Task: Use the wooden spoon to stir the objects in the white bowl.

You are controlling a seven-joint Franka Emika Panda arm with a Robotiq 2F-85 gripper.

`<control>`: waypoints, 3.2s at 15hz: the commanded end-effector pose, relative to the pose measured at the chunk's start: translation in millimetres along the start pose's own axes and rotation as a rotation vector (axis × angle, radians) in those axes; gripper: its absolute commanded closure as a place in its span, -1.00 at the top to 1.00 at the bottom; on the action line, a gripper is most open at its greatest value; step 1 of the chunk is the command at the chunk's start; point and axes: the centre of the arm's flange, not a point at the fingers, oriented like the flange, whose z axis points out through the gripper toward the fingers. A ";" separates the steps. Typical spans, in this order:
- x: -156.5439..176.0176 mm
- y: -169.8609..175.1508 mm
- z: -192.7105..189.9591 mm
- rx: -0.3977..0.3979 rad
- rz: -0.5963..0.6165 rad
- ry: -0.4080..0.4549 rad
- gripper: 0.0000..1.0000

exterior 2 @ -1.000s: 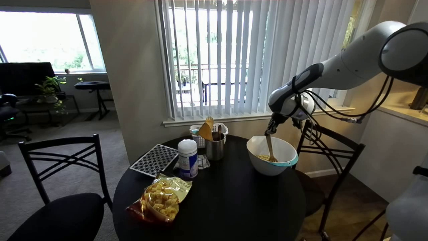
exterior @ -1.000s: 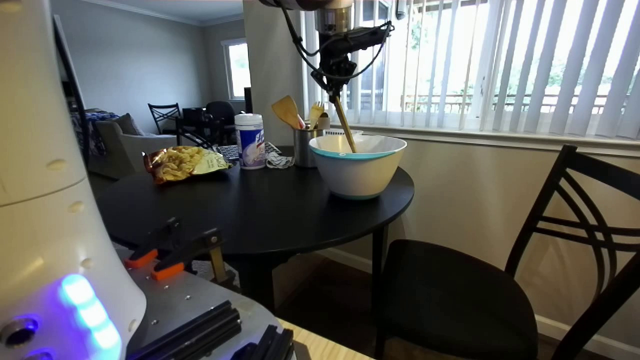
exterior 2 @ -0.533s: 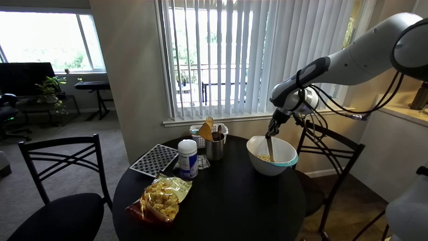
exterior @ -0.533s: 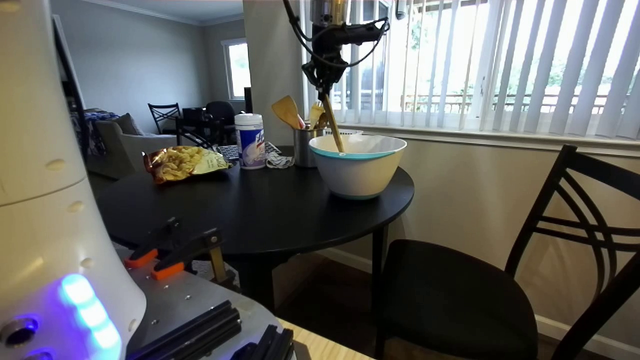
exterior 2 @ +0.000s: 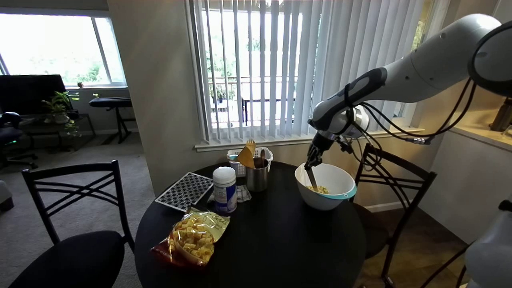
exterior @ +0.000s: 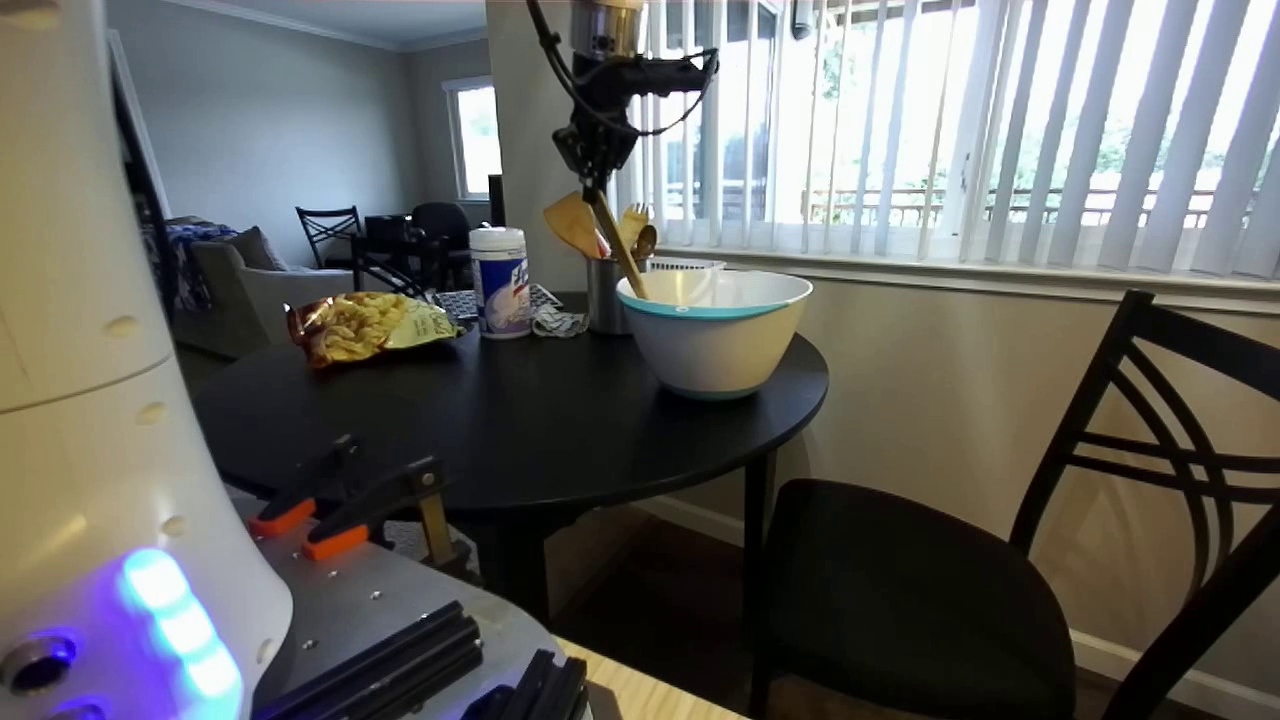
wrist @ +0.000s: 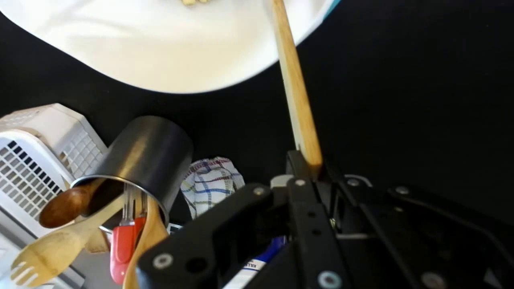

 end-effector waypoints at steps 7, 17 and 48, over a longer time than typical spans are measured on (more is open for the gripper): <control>30.1 -5.9 -7.1 -0.001 -0.036 0.071 -0.90; -0.2 12.6 -7.6 -0.081 0.207 0.249 -0.90; -39.5 31.0 28.9 -0.479 0.839 0.319 -0.91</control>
